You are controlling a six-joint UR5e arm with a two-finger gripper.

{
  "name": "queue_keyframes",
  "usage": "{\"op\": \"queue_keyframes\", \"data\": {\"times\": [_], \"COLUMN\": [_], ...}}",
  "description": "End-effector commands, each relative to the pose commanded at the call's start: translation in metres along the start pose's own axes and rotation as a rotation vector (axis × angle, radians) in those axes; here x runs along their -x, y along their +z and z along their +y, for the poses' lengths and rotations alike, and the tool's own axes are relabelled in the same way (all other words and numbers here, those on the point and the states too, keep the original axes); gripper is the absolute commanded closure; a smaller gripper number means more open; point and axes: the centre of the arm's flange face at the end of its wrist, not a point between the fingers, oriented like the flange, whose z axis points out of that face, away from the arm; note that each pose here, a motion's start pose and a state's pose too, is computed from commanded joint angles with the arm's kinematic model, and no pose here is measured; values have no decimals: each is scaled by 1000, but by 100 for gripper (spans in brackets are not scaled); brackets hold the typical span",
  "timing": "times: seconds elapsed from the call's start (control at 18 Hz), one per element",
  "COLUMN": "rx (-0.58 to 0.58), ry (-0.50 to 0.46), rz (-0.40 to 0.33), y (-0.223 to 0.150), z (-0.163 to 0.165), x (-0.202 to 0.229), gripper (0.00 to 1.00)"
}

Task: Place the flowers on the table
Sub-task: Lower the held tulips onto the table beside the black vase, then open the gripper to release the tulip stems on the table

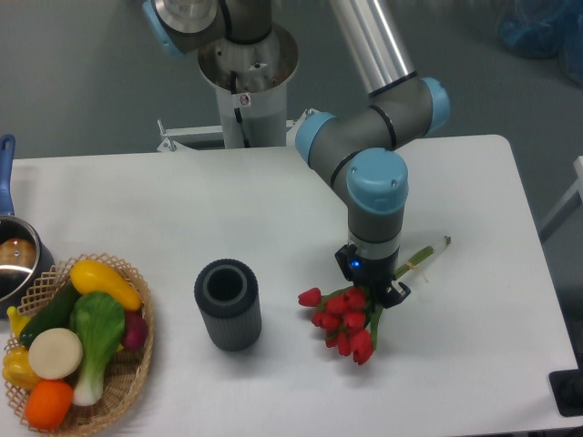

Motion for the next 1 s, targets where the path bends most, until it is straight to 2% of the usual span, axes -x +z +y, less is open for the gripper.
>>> {"op": "queue_keyframes", "data": {"times": [0.06,0.11,0.22,0.28,0.33,0.39,0.5,0.78,1.0], "rx": [-2,-3,-5,-7,-8,-10,-19,-57,-89], "ry": [0,0,3,2,2,-4,-24,-199,-224], "rz": [-1,1,-7,-14,-20,-29,-50,-106,-164], "y": [0,0,-1,-4,-6,-10,-22,-55,-86], "z": [0,0,-1,-2,-3,-2,-4,0,-1], "x": [1,0,3,6,8,11,17,29,49], "gripper": [63,55,26,15,5,0,0,0,0]}}
